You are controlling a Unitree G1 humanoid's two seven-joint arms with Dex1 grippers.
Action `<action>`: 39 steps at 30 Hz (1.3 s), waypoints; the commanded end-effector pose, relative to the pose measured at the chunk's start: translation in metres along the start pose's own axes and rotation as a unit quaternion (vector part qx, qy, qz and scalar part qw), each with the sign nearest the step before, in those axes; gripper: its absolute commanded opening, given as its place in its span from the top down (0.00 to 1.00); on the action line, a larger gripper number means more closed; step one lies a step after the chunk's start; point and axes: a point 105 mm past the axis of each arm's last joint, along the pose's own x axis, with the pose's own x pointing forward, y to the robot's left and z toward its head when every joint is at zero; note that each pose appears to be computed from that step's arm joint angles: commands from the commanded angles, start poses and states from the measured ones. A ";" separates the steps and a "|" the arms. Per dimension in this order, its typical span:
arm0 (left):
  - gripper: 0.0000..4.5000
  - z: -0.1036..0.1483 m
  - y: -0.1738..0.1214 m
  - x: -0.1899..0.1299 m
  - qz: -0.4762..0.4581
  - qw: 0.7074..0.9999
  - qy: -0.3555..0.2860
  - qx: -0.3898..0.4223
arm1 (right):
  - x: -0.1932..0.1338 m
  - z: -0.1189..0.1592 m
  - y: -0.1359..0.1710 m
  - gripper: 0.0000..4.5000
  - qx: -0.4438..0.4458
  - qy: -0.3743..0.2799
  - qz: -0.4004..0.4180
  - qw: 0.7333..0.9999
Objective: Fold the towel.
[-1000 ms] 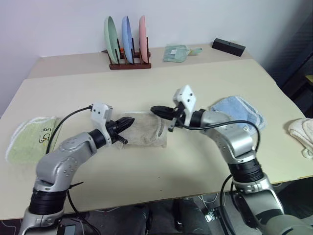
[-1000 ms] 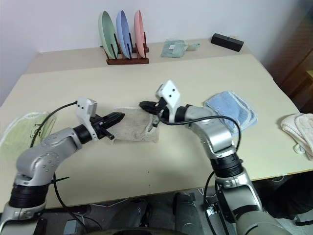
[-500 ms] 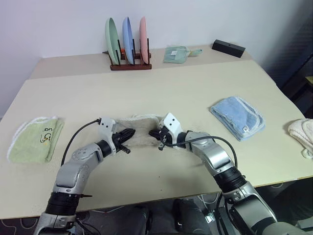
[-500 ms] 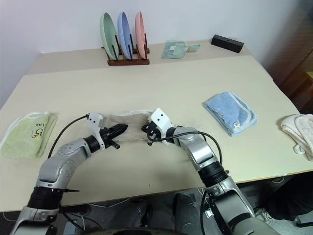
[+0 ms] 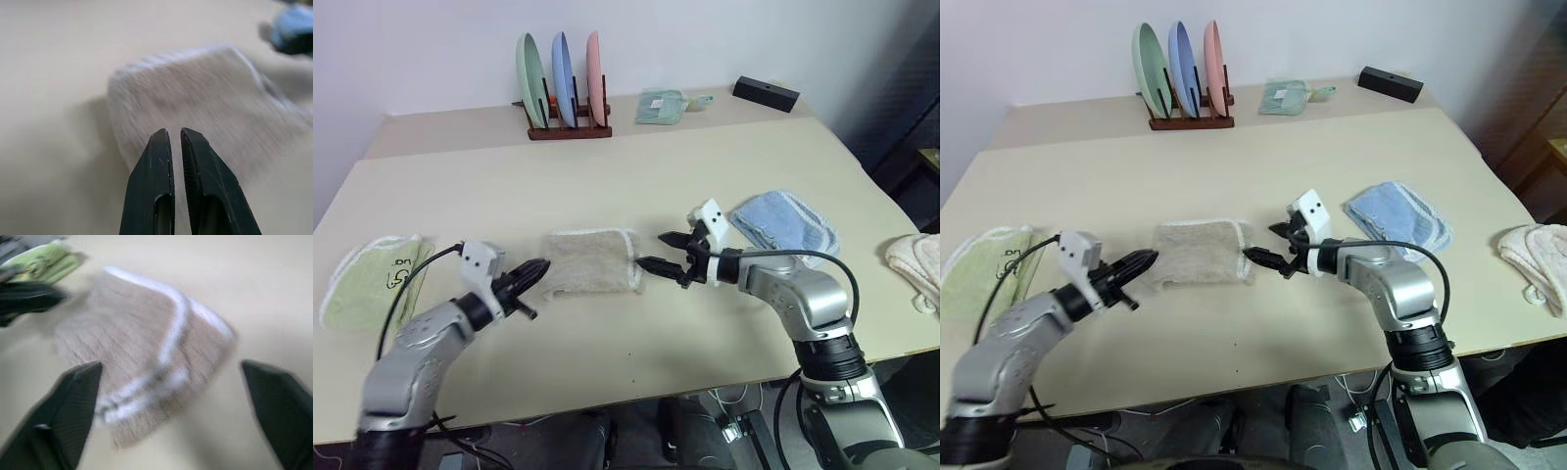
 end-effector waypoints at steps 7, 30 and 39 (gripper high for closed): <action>0.92 0.020 -0.029 -0.011 -0.067 0.997 -0.007 0.025 | 0.020 -0.006 0.023 0.01 0.135 0.012 0.029 0.990; 0.92 0.019 -0.046 0.000 -0.091 0.995 -0.008 0.038 | 0.010 0.064 0.018 0.99 0.169 -0.152 0.035 0.973; 0.92 0.025 -0.051 0.034 -0.159 0.986 -0.022 0.036 | -0.155 0.101 -0.085 0.99 0.195 -0.335 -0.249 0.887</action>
